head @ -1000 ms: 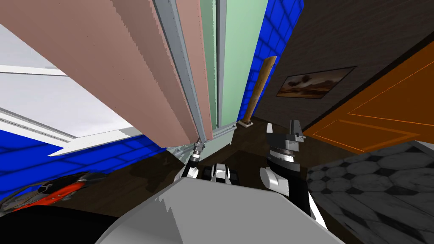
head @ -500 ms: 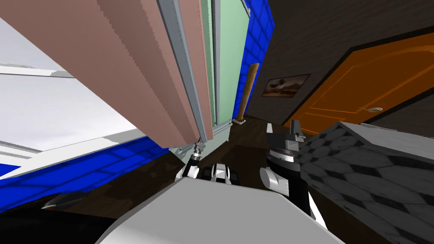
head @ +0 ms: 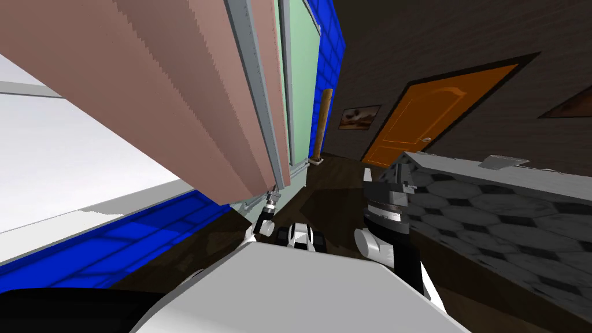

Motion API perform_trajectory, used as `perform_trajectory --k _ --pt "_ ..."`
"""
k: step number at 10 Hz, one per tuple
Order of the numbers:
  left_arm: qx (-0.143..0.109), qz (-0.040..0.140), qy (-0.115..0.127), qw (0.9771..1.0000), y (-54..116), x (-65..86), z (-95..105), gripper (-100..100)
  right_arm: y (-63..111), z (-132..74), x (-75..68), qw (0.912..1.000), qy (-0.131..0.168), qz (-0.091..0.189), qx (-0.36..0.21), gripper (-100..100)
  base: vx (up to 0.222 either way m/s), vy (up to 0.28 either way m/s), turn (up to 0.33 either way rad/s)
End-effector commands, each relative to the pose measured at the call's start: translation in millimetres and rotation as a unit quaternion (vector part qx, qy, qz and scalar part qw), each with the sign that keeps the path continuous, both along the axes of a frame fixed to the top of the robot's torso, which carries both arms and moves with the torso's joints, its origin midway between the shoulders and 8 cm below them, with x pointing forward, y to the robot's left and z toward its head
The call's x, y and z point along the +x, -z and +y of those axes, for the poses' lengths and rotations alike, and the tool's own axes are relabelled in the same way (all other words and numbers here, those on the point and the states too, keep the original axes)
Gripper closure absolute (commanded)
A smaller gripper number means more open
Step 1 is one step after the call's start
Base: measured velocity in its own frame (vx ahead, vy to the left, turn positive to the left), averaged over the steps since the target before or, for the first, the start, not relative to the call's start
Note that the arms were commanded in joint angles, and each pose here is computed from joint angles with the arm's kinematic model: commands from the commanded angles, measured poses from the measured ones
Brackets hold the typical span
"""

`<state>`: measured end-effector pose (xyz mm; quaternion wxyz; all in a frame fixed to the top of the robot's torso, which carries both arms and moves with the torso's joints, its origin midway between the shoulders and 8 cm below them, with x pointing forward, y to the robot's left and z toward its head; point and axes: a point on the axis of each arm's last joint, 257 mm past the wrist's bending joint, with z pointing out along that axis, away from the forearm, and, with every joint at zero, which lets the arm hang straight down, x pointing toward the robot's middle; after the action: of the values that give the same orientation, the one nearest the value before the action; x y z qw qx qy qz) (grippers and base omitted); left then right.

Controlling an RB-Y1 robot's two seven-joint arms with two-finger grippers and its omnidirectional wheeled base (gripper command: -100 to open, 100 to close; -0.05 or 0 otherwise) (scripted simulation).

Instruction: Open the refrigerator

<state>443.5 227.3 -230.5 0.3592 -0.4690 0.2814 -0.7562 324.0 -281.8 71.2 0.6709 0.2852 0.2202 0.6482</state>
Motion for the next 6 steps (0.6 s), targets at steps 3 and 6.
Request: perform_trajectory --k 3,6 --pt "-0.003 -0.009 -0.037 0.9993 -6.2 28.6 15.4 100 0.0 0.0 0.0 1.0 0.0 0.0 0.0 0 -0.242 0.113 -0.335" --pt "0.007 -0.008 -0.066 0.9977 -6.7 51.5 24.7 100 0.1 -0.1 0.0 1.0 0.0 0.0 0.0 0 -0.258 0.1 -0.373"
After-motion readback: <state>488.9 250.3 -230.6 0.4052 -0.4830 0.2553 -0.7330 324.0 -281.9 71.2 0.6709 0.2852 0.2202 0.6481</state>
